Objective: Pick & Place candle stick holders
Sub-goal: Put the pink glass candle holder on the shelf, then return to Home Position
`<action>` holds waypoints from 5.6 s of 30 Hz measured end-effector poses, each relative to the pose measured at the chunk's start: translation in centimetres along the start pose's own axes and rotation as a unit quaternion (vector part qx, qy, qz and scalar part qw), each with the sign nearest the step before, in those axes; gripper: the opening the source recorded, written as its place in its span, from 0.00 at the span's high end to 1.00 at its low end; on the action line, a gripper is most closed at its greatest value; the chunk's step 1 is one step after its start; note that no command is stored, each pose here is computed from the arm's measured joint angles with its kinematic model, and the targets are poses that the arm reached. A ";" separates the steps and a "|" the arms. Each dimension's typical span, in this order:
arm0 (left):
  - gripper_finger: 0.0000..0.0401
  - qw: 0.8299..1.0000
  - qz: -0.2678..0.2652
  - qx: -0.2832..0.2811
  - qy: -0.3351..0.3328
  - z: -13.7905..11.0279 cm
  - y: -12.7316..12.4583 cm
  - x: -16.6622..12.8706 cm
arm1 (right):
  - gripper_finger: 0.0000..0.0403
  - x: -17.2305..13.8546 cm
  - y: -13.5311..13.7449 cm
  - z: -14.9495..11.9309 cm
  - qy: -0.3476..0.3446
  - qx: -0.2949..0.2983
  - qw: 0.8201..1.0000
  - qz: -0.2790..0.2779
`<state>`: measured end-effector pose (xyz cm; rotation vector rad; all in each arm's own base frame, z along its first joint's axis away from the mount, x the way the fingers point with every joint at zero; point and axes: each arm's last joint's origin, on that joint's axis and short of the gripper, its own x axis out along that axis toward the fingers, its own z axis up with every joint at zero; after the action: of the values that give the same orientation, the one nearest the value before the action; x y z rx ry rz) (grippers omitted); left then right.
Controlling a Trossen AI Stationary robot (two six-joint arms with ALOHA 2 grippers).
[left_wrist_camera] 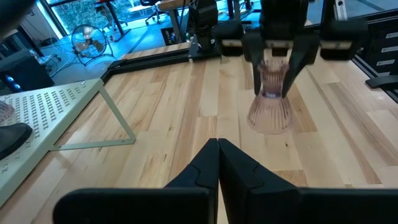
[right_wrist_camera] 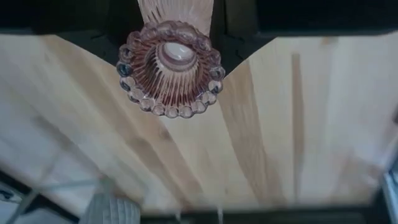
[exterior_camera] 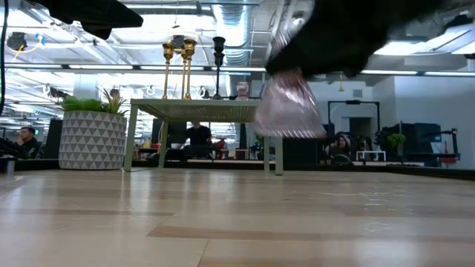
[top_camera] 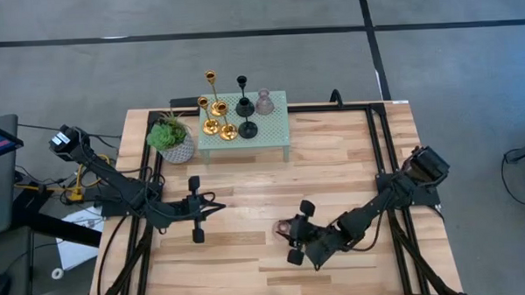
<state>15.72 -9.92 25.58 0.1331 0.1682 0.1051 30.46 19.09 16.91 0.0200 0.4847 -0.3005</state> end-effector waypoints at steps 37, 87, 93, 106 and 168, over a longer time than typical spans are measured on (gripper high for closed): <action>0.98 1.000 0.001 0.006 0.016 -0.4 0.0 0.0 | 0.67 3.4 -23.2 17.6 -0.012 0.051 0.999 -0.013; 0.98 0.999 0.001 0.021 0.030 -0.8 0.0 0.0 | 0.44 2.8 -26.8 20.0 0.175 -0.017 0.985 -0.004; 0.98 0.999 0.001 0.021 0.031 -0.8 0.0 0.0 | 0.69 2.4 -23.3 20.1 0.170 -0.046 0.984 0.035; 0.98 0.999 0.001 0.022 0.030 -0.8 0.0 0.0 | 0.99 1.1 -16.6 20.5 0.118 -0.105 0.981 0.114; 0.99 0.993 -0.067 -0.007 -0.094 2.4 0.2 -6.4 | 1.00 -12.1 -14.3 23.1 -0.062 -0.144 0.983 0.098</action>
<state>9.86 -10.76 28.98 0.1162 -0.0121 -0.0410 26.65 6.77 43.68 -0.2298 0.3958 -0.0354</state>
